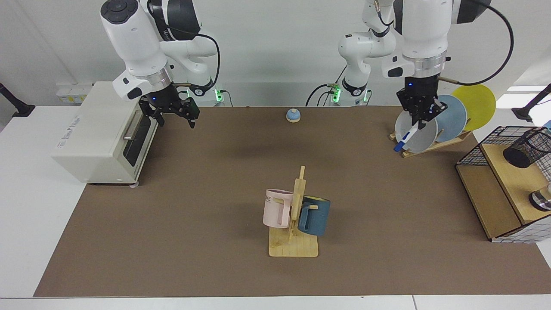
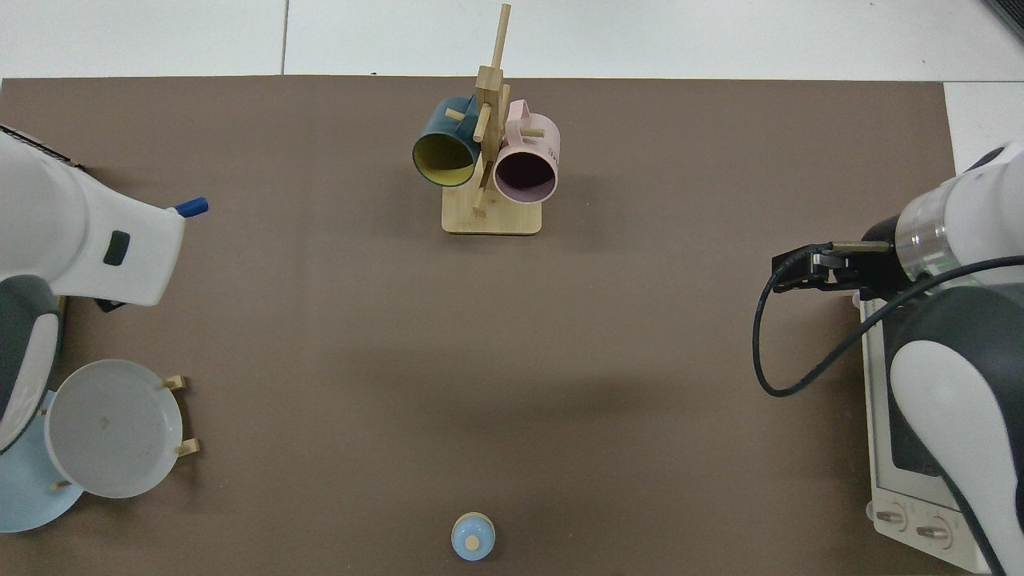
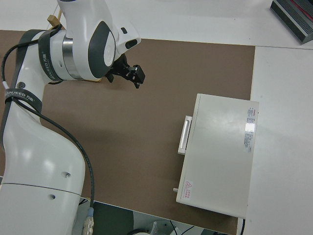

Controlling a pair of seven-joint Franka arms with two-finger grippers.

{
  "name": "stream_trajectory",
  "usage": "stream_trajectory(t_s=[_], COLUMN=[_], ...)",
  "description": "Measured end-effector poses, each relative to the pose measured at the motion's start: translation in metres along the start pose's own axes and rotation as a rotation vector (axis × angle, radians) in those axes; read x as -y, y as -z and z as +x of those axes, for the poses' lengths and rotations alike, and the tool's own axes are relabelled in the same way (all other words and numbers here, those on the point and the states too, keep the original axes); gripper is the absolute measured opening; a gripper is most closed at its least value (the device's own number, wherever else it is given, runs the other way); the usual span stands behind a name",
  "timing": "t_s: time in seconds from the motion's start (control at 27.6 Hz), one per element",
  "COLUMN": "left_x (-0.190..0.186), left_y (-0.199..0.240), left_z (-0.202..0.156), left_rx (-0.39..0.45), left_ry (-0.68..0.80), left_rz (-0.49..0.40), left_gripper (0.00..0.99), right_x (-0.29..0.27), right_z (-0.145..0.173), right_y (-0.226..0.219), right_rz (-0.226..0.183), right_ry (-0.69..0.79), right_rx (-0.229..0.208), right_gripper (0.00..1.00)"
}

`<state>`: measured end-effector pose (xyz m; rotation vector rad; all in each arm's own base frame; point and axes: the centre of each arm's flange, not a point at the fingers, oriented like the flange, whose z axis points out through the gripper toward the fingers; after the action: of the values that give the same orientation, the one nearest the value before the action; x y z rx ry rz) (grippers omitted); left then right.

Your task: Put markers into pen holder

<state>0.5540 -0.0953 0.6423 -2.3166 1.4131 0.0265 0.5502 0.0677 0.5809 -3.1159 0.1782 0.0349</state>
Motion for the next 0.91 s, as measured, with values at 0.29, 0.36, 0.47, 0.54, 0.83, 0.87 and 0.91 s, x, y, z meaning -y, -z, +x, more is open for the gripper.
stream_trajectory(t_s=[0.29, 0.36, 0.47, 0.54, 0.83, 0.87, 0.91], left_x=[0.041, 0.057, 0.075, 0.084, 0.105, 0.106, 0.109], left_y=[-0.010, -0.019, -0.027, -0.030, -0.023, -0.023, -0.023], left_z=[-0.047, -0.064, -0.080, -0.088, -0.105, -0.107, -0.111], left_rx=[0.127, 0.169, 0.215, 0.240, 0.349, 0.358, 0.367], left_ry=[-0.077, -0.112, -0.170, -0.204, -0.344, -0.354, -0.358], left_rz=[0.069, 0.078, 0.098, 0.112, 0.209, 0.217, 0.222], left_gripper=[0.159, 0.159, 0.159, 0.159, 0.159, 0.159, 0.159], right_x=[-0.001, -0.001, -0.002, -0.004, -0.009, -0.009, -0.010], right_z=[0.002, 0.002, 0.003, 0.003, 0.004, 0.004, 0.004], right_y=[0.017, 0.019, 0.019, 0.019, 0.018, 0.018, 0.018], right_rz=[-0.055, -0.055, -0.055, -0.055, -0.029, -0.026, -0.024], right_ry=[0.032, 0.032, 0.029, 0.026, -0.009, -0.022, -0.037], right_rx=[-0.048, -0.051, -0.052, -0.052, -0.045, -0.044, -0.044], right_gripper=[1.00, 1.00, 1.00, 1.00, 1.00, 1.00, 1.00])
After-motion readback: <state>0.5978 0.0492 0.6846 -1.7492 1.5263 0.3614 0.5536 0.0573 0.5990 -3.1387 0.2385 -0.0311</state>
